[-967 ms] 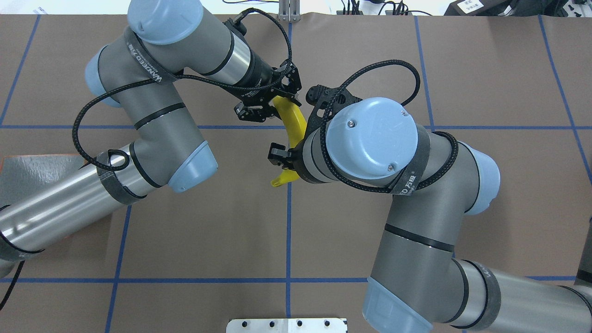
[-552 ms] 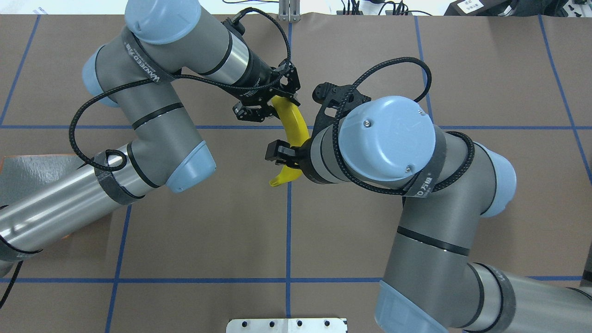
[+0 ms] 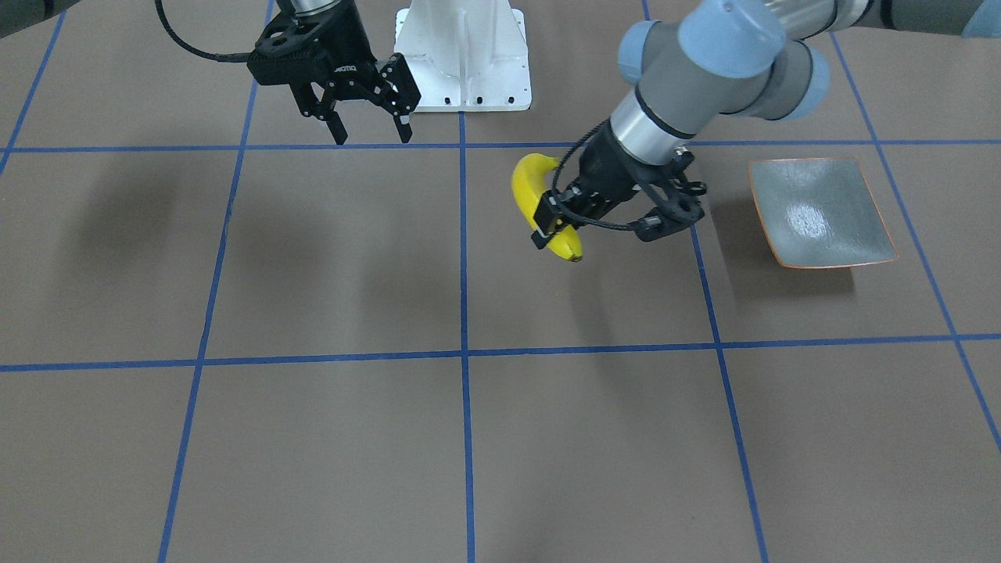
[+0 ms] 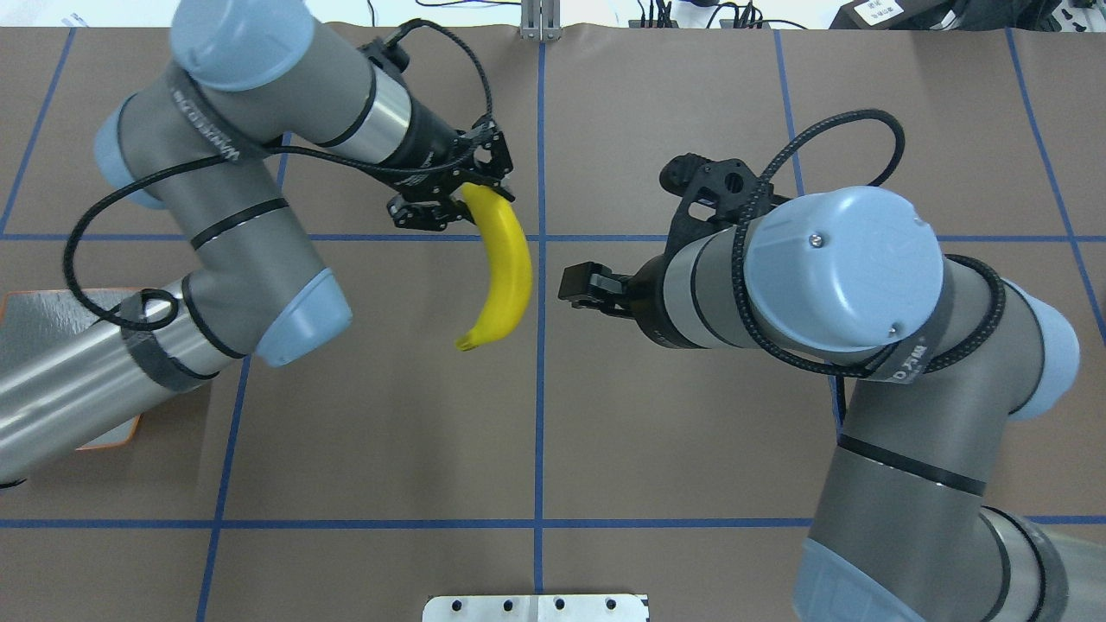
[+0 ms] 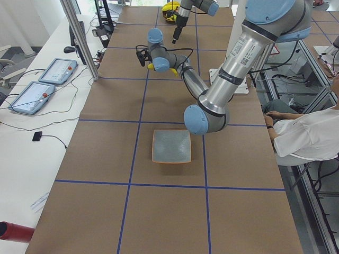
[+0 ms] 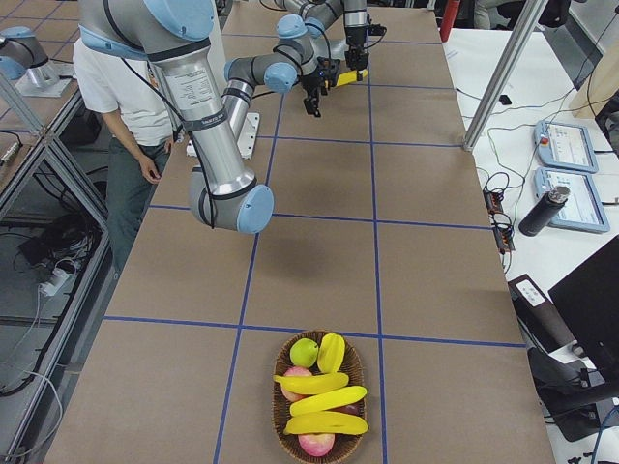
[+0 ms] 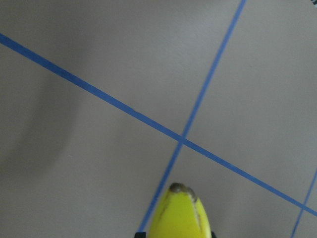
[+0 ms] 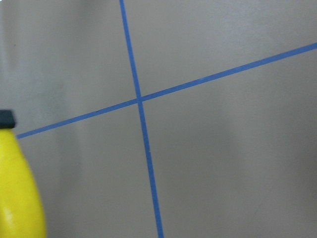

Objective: Transfer all bananas from basket to plate

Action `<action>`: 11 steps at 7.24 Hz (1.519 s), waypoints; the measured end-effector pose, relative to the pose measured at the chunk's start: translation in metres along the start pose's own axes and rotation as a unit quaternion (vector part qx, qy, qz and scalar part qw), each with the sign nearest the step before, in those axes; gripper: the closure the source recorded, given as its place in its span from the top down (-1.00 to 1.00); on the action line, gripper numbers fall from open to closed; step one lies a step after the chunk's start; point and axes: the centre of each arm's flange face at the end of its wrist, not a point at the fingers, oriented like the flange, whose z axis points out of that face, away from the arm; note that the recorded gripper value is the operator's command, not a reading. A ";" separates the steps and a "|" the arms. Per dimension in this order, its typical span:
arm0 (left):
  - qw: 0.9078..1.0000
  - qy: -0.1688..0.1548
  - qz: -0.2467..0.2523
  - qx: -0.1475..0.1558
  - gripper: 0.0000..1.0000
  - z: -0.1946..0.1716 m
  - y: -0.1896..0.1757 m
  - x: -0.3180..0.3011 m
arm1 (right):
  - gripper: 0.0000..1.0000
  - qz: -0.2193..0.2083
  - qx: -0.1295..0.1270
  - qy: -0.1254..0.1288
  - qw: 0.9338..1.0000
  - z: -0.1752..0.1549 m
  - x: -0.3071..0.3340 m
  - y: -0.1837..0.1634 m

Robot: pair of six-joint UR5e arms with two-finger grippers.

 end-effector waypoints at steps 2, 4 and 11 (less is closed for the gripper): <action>0.998 -0.060 0.025 0.026 -1.00 -0.038 -0.033 -0.099 | 1.00 0.005 0.003 0.025 1.000 0.014 0.020 -0.006; 0.990 -0.122 0.045 0.045 -1.00 -0.060 -0.051 -0.188 | 1.00 0.010 0.006 0.042 0.999 0.026 0.028 -0.014; 0.950 -0.299 0.014 0.090 -1.00 -0.037 -0.110 -0.312 | 1.00 0.010 0.005 0.047 0.999 0.031 0.027 -0.018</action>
